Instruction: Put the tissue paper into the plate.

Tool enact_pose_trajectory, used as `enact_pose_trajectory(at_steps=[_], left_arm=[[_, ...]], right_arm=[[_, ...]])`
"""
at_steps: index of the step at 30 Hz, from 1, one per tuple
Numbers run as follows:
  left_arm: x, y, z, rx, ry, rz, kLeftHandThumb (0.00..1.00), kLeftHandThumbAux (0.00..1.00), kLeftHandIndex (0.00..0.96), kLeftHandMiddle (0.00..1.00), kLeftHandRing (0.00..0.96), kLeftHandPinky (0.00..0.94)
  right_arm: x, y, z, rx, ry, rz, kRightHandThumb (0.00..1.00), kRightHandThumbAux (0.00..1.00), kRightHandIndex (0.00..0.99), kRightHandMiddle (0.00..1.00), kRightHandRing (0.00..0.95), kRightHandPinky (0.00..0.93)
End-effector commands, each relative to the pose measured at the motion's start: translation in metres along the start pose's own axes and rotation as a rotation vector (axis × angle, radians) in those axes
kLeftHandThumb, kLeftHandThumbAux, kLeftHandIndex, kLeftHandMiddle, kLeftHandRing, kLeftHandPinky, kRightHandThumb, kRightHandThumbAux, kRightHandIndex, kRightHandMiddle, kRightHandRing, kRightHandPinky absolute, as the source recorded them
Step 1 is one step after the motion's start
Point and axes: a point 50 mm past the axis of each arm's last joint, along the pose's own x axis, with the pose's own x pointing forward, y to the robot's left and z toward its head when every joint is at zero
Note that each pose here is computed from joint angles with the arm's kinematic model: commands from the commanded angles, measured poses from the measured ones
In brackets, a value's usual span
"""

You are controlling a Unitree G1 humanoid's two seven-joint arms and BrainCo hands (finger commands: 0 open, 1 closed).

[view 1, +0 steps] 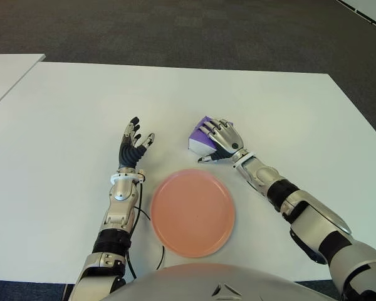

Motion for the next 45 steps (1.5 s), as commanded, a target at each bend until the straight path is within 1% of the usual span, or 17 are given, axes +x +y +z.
enact_pose_trajectory(at_steps=[1, 6, 11, 13, 24, 26, 31, 36, 38, 41, 44, 45], left_arm=[[-0.004, 0.006, -0.005, 0.007, 0.019, 0.017, 0.125, 0.728, 0.086, 0.07, 0.039, 0.033], [-0.004, 0.007, -0.005, 0.002, 0.02, 0.017, 0.127, 0.73, 0.083, 0.069, 0.039, 0.037], [-0.004, 0.008, -0.005, 0.002, 0.018, 0.017, 0.127, 0.731, 0.081, 0.068, 0.04, 0.042], [-0.005, 0.008, -0.005, 0.006, 0.017, 0.018, 0.125, 0.73, 0.08, 0.067, 0.041, 0.04], [-0.005, 0.01, -0.004, 0.019, 0.014, 0.023, 0.118, 0.73, 0.083, 0.069, 0.042, 0.039], [-0.005, 0.01, -0.004, 0.016, 0.017, 0.024, 0.12, 0.73, 0.085, 0.071, 0.043, 0.037], [-0.005, 0.01, -0.004, 0.006, 0.02, 0.022, 0.126, 0.738, 0.09, 0.072, 0.043, 0.036], [-0.006, 0.009, -0.004, 0.003, 0.019, 0.021, 0.125, 0.747, 0.092, 0.07, 0.04, 0.031], [-0.006, 0.01, -0.003, 0.003, 0.018, 0.02, 0.124, 0.75, 0.093, 0.069, 0.039, 0.03], [-0.006, 0.009, -0.004, 0.001, 0.019, 0.018, 0.119, 0.756, 0.094, 0.069, 0.039, 0.031], [-0.006, 0.01, -0.004, 0.001, 0.021, 0.017, 0.113, 0.759, 0.094, 0.068, 0.039, 0.033], [-0.006, 0.009, -0.004, 0.002, 0.021, 0.017, 0.11, 0.76, 0.093, 0.068, 0.039, 0.034]], right_arm=[[-0.056, 0.06, 0.031, 0.102, -0.026, 0.326, 0.845, 0.676, 0.391, 0.536, 0.762, 0.823], [-0.055, 0.057, 0.032, 0.192, 0.01, 0.26, 0.853, 0.677, 0.397, 0.54, 0.819, 0.833], [-0.055, 0.056, 0.036, 0.239, 0.011, 0.218, 0.855, 0.677, 0.399, 0.542, 0.838, 0.837], [-0.056, 0.057, 0.038, 0.252, 0.004, 0.207, 0.855, 0.677, 0.4, 0.54, 0.837, 0.823], [-0.059, 0.057, 0.042, 0.274, -0.004, 0.169, 0.855, 0.677, 0.4, 0.539, 0.841, 0.827], [-0.059, 0.057, 0.043, 0.277, -0.004, 0.148, 0.855, 0.677, 0.4, 0.539, 0.841, 0.827], [-0.06, 0.054, 0.043, 0.257, 0.009, 0.045, 0.856, 0.676, 0.4, 0.54, 0.844, 0.832], [-0.061, 0.051, 0.042, 0.241, 0.024, -0.017, 0.856, 0.676, 0.401, 0.542, 0.841, 0.832], [-0.06, 0.049, 0.041, 0.234, 0.031, -0.054, 0.856, 0.676, 0.401, 0.542, 0.839, 0.835], [-0.047, 0.032, 0.018, 0.203, 0.074, -0.187, 0.856, 0.676, 0.401, 0.542, 0.835, 0.829], [-0.039, 0.022, 0.007, 0.185, 0.103, -0.265, 0.857, 0.676, 0.402, 0.539, 0.825, 0.819], [-0.035, 0.017, 0.002, 0.176, 0.125, -0.309, 0.857, 0.676, 0.403, 0.539, 0.822, 0.817]])
